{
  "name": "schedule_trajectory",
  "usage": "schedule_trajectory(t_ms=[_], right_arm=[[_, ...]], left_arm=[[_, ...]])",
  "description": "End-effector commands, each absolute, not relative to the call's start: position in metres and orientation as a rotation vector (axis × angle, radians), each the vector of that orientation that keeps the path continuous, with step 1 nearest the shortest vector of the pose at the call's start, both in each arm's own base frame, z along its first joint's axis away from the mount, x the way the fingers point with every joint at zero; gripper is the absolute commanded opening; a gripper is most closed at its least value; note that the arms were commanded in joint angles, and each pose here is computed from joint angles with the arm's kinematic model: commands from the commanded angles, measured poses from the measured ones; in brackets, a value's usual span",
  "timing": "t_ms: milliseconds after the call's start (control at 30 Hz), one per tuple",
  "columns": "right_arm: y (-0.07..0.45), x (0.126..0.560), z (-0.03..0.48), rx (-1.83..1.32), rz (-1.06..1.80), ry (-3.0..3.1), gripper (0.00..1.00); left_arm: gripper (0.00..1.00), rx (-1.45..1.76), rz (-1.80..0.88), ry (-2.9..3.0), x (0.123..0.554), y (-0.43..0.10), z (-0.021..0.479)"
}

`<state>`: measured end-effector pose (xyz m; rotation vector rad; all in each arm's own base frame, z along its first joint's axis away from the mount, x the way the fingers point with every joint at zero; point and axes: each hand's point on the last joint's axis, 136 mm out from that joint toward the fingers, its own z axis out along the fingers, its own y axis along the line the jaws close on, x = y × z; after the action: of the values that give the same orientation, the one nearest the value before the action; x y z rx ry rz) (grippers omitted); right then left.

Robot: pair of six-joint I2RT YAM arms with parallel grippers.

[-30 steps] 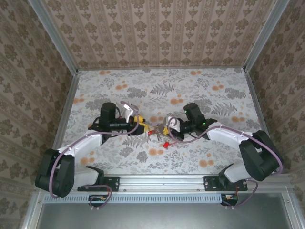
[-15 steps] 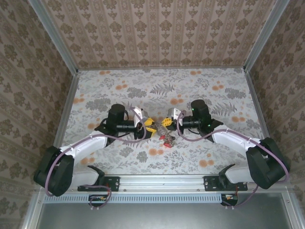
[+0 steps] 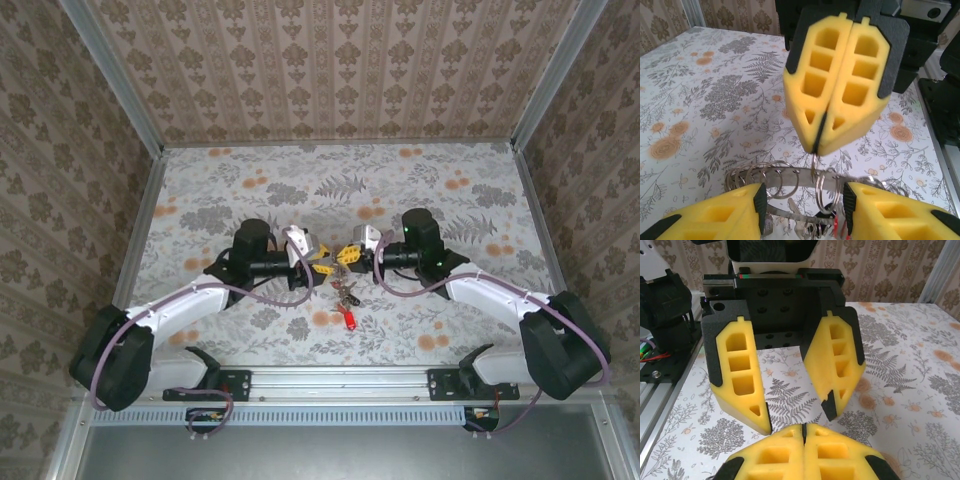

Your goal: Put the keys on the keyring

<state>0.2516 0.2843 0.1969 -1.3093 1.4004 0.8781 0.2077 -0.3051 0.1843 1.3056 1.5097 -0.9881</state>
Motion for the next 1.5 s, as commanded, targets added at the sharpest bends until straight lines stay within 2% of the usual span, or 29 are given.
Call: schedule_trajectory(t_ms=[0,167,400,467,533,567,667,900,1267,1467], right_arm=[[0.29,0.243,0.216,-1.339,0.886,1.313,0.0],[0.293,0.243,0.214,-1.341,0.881,1.318,0.0],[0.296,0.24,0.21,-1.365,0.876,1.319,0.0],[0.296,0.24,0.208,-1.37,0.872,1.322,0.0],[0.295,0.239,0.206,-1.379,0.868,1.329,0.0],[0.294,0.238,0.205,-1.388,0.861,1.331,0.0],[0.289,0.233,0.202,-1.427,0.84,1.355,0.0],[0.27,0.214,0.197,-1.491,0.881,1.405,0.22],[0.271,0.227,0.189,-1.423,0.832,1.441,0.32],[0.278,0.229,0.188,-1.434,0.826,1.436,0.31]], left_arm=[[0.44,1.352,-0.99,1.459,0.205,-0.314,0.191],[0.42,1.383,-1.021,1.463,0.196,-0.321,0.184],[0.25,1.388,-1.009,1.458,0.197,-0.323,0.182],[0.16,1.399,-0.994,1.456,0.198,-0.322,0.181],[0.02,1.417,-0.98,1.456,0.197,-0.322,0.18],[0.0,1.427,-0.972,1.458,0.197,-0.321,0.179],[0.0,1.44,-0.945,1.455,0.197,-0.32,0.179],[0.0,1.506,-0.863,1.373,0.191,-0.316,0.192],[0.0,1.533,-0.873,1.256,0.182,-0.32,0.215],[0.0,1.544,-0.901,1.233,0.178,-0.324,0.218]])
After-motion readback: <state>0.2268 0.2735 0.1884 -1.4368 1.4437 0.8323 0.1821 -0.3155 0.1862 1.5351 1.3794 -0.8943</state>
